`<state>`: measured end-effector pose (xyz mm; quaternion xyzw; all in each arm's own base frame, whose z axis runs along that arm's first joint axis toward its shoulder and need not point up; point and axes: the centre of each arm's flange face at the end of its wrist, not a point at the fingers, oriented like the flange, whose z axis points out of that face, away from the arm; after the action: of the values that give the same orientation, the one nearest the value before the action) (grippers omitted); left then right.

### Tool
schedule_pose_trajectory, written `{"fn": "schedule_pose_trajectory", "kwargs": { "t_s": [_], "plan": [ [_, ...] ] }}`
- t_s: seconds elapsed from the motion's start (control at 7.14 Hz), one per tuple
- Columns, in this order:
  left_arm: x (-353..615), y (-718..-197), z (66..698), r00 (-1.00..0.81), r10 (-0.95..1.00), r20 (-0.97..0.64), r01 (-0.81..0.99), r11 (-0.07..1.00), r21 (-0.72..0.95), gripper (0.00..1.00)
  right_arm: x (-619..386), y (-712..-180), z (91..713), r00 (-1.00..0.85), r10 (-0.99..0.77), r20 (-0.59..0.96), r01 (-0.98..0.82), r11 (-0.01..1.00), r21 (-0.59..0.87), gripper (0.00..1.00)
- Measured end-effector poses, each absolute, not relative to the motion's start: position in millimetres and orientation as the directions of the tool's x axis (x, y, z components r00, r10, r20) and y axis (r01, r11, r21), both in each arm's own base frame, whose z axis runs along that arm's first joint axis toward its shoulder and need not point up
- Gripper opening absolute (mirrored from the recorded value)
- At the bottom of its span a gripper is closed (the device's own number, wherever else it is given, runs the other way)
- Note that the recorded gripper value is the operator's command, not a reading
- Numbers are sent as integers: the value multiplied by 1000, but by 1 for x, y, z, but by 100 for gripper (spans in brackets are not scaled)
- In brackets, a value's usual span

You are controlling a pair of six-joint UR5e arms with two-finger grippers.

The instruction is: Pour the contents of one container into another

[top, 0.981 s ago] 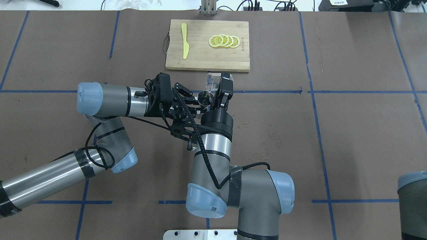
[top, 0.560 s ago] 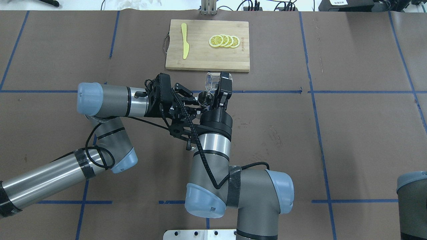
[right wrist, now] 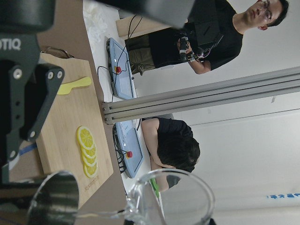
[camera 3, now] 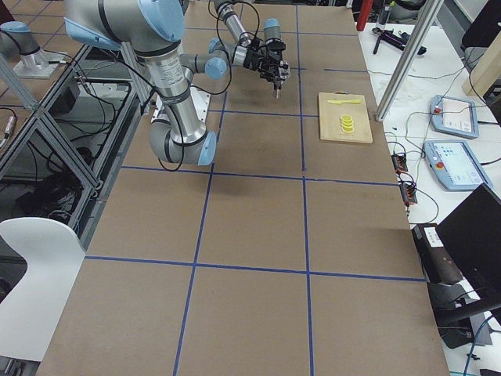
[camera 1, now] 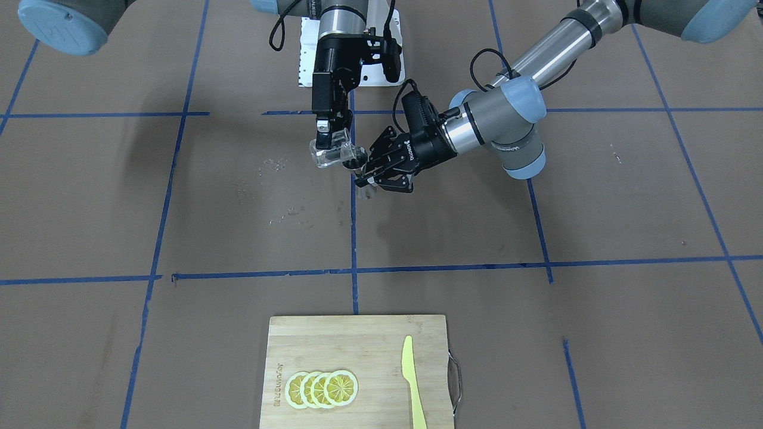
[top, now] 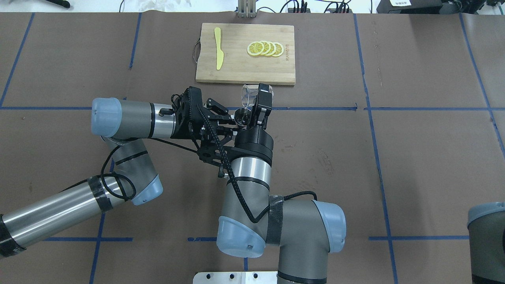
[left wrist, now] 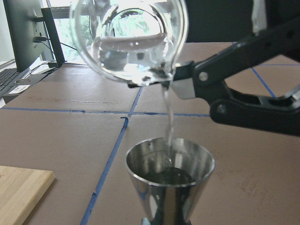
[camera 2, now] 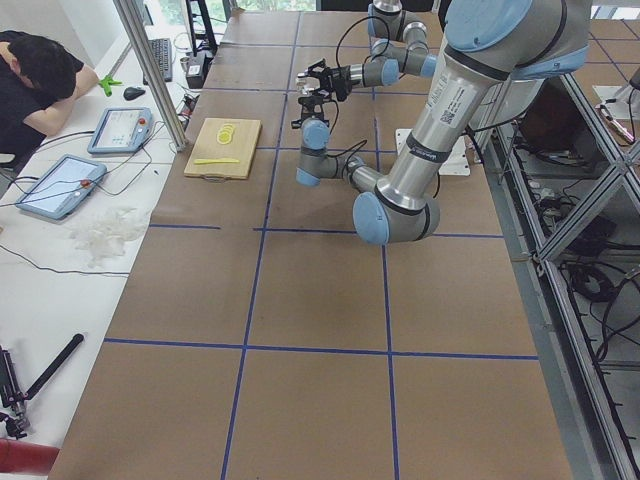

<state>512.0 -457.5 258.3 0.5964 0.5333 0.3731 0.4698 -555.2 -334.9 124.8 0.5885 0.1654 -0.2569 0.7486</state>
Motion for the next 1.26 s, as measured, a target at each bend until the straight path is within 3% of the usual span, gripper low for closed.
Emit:
{"fn": "schedule_pose_trajectory", "kwargs": {
  "t_s": [1.26],
  "plan": [
    [512, -456, 257, 151, 987, -55, 288, 9, 958, 0, -554, -335, 122, 797, -183, -575, 602, 167, 781, 0]
  ]
}}
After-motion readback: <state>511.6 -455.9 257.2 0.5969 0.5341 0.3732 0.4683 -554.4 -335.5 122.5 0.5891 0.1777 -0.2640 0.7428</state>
